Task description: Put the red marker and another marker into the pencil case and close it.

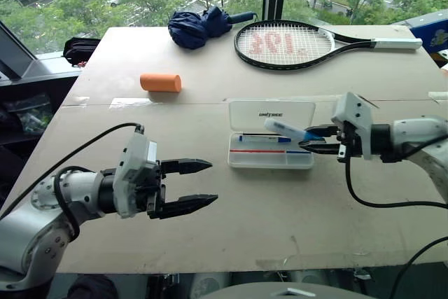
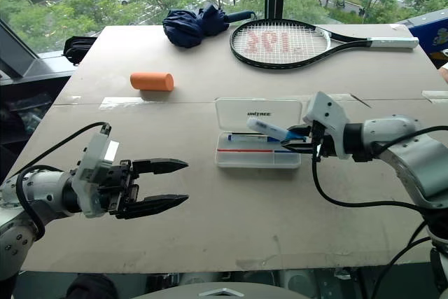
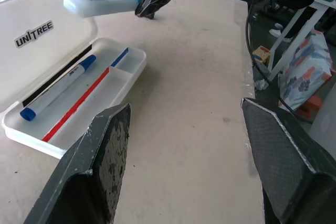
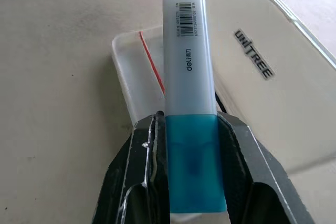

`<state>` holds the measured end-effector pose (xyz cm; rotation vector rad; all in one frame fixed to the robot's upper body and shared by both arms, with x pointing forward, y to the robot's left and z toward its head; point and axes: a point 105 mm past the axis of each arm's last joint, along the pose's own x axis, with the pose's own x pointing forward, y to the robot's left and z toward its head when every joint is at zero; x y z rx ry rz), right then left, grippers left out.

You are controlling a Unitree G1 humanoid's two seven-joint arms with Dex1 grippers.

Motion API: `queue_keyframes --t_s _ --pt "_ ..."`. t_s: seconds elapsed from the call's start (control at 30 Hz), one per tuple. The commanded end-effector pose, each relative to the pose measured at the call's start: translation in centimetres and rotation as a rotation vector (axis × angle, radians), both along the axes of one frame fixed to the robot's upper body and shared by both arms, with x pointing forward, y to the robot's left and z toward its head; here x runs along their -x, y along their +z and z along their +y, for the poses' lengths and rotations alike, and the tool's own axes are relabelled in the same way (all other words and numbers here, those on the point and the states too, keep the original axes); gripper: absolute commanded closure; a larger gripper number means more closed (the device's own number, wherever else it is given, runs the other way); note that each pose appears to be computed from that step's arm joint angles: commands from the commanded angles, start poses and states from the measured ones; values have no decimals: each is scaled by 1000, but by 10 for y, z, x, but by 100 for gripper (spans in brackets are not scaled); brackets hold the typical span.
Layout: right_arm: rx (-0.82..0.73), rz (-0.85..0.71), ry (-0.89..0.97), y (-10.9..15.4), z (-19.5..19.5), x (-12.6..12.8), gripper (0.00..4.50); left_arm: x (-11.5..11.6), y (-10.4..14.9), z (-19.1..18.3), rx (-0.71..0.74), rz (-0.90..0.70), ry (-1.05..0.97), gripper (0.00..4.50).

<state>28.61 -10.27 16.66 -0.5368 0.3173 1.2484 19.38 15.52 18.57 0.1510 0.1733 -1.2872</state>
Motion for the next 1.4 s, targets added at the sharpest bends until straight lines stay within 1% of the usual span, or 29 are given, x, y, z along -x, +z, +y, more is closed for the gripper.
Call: queue_keyframes --t_s 0.03,0.27,0.6,0.73,0.8,0.83,0.87,0.9,0.93,1.07,1.13,1.2,1.27,1.33,1.4 --pt "56 -5 89 -10 13 -1 384 3 9 5 -6 -28 10 111" --pt "113 14 164 -33 22 -10 384 10 -1 31 -68 -4 99 111" --pt "109 31 186 -34 36 -20 384 25 -14 43 -75 7 130 111" --pt "109 45 200 -35 40 -20 384 27 -17 48 -75 3 132 111" --pt "107 54 209 -35 42 -18 282 28 -20 50 -73 4 127 111" --pt "106 54 209 -35 42 -18 252 29 -21 50 -73 3 125 111" --pt "100 53 208 -32 41 -16 200 30 -21 51 -71 3 123 111" --pt "86 52 205 -28 39 -15 133 30 -22 51 -69 3 120 111" --pt "61 50 195 -22 38 -13 100 31 -23 51 -67 3 115 111" --pt "-58 71 167 6 23 2 100 33 -25 45 -53 3 76 111" --pt "-124 101 68 16 -3 7 100 33 -23 36 -36 -1 39 111" --pt "-150 121 -71 17 -33 9 100 34 -21 26 -17 -4 2 111" --pt "-140 117 -261 11 -71 9 100 34 -20 15 2 -9 -34 111" --pt "-91 76 -445 2 -108 8 100 33 -18 6 20 -17 -60 111" --pt "-88 58 -638 -6 -139 4 100 31 -17 -1 34 -26 -80 111"
